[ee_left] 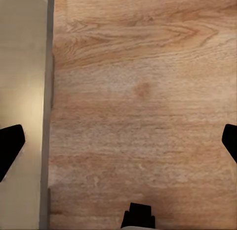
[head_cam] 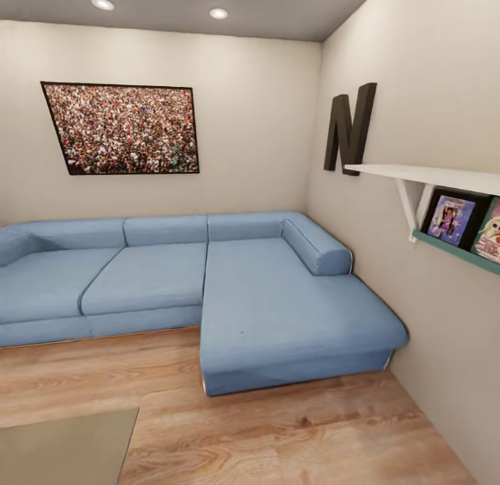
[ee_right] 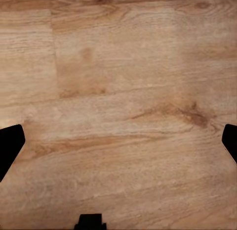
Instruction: Turn on the radio receiver that's on the table in the living room.
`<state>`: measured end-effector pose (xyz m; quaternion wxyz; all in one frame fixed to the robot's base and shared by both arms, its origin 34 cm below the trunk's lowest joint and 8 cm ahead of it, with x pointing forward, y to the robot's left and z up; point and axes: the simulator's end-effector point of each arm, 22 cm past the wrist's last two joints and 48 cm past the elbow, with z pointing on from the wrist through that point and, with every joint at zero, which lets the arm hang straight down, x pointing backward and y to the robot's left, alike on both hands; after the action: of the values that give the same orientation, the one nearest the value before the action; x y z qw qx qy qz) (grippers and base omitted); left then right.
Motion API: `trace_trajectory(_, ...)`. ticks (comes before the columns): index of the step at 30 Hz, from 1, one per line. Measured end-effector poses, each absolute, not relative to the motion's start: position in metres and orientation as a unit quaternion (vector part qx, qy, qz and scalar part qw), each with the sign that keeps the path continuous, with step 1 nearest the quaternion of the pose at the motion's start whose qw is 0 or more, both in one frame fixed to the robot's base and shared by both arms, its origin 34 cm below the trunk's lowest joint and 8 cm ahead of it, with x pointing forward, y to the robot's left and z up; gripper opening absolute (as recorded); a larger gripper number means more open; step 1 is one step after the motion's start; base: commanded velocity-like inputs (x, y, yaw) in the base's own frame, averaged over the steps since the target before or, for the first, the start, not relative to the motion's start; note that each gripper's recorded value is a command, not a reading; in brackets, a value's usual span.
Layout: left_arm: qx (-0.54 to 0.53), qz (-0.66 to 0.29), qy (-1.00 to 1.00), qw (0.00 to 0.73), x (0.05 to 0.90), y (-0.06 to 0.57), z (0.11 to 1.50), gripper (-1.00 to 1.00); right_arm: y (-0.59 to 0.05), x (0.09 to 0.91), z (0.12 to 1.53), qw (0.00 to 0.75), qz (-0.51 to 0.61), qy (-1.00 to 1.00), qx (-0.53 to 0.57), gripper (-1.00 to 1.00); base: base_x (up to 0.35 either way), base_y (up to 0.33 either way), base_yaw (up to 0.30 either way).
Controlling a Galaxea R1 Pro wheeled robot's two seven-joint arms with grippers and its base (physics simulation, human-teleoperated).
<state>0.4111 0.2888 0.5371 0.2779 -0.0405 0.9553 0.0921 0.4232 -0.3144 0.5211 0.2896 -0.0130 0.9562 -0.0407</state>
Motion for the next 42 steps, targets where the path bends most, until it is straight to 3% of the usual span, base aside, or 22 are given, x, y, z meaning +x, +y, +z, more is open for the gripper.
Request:
trace_trajectory(10, -0.040, 0.092, 0.955, 0.278, 0.4110, 0.2888, 0.5370, 1.00, -0.3144, 0.4233, 0.5211, 0.290, -0.041, 0.956, -0.013, 1.00, 0.292, 0.000, 0.295)
trace_trajectory(42, -0.040, 0.092, 0.955, 0.278, 0.4112, 0.2887, 0.5371, 1.00, -0.3146, 0.4215, 0.5199, 0.288, -0.041, 0.957, -0.013, 1.00, 0.005, 0.000, 0.295)
